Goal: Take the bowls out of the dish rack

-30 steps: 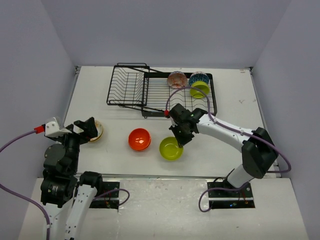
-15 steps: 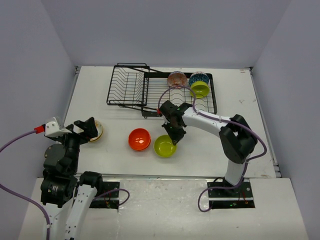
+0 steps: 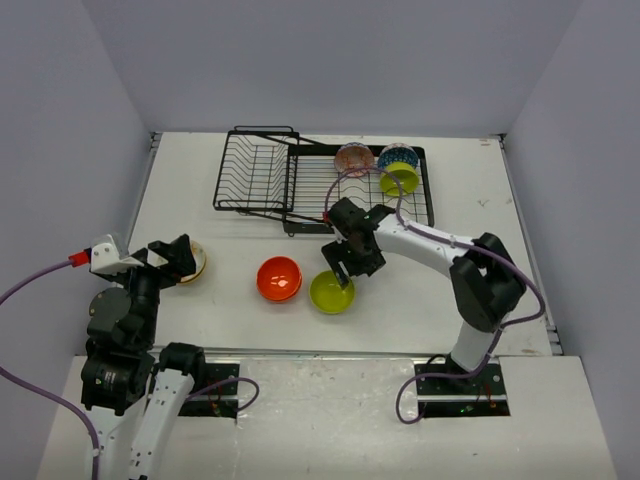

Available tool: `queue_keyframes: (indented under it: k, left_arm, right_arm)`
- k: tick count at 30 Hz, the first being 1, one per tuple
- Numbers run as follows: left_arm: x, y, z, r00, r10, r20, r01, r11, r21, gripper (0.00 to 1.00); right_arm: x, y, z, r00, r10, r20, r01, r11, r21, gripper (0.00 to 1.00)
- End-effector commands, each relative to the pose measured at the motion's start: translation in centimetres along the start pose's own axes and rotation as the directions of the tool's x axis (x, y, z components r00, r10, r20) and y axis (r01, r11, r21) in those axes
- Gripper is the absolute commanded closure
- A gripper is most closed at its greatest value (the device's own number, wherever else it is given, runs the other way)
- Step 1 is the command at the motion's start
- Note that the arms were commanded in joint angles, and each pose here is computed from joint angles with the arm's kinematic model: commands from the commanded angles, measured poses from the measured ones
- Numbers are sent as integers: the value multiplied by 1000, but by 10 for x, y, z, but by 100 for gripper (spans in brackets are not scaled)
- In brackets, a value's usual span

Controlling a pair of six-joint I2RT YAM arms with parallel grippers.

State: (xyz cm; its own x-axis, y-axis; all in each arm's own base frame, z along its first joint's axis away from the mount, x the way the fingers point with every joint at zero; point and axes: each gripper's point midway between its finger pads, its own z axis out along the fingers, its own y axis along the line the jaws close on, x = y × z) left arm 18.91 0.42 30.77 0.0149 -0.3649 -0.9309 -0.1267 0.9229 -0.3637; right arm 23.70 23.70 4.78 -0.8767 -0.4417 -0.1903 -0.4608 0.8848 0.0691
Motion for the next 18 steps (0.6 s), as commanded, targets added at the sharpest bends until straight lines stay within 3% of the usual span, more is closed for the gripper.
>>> queue_keyframes:
  k: [1,5,6,7,8,9,10,11,12,13,16,17,18]
  left_arm:
    - [-4,-2,3,1000,7,20,-7,1000,5,0]
    - [-4,-2,3,1000,5,22,-5,1000,5,0]
    - [-4,-2,3,1000,5,20,-5,1000,6,0]
    - [-3,-2,4,1000,7,16,-8,1000,7,0]
    - [-1,-2,6,1000,12,2,-12,1000,3,0]
    - [2,-3,9,1000,17,-12,-17,1000,3,0]
    - [8,-3,16,999,28,-43,-28,1000,-6,0]
    - [13,-3,20,997,34,-66,-35,999,-12,0]
    - [17,-3,23,995,40,-89,-42,999,-17,0]
    - [28,-2,32,988,55,-141,-60,998,-32,0]
    - [50,-1,49,966,79,-247,-95,994,-53,0]
    - [54,-1,53,959,85,-270,-103,993,-53,0]
    - [62,-2,56,948,96,-303,-114,992,-44,0]
  right_arm:
    - [-28,-11,-65,972,8,233,-16,999,31,21]
    - [-61,-51,-124,890,-114,441,4,970,243,1]
    - [-66,-81,-136,868,-227,442,24,908,419,1]
    - [-90,-94,-151,810,-294,507,0,865,502,1]
    - [-99,-114,-159,788,-342,512,-26,812,583,1]
    - [-106,-134,-170,773,-462,435,26,708,706,1]
    - [-122,-142,-173,730,-499,467,-1,683,731,1]
    - [-128,-161,-180,720,-556,416,30,623,782,1]
    - [-136,-168,-183,698,-583,416,31,605,796,1]
    - [-153,-167,-189,631,-623,463,15,606,795,1]
    - [-184,-190,-190,585,-707,397,58,525,849,1]
    - [-190,-207,-168,622,-720,307,120,475,872,1]
    - [-202,-215,-175,623,-724,295,106,452,886,1]
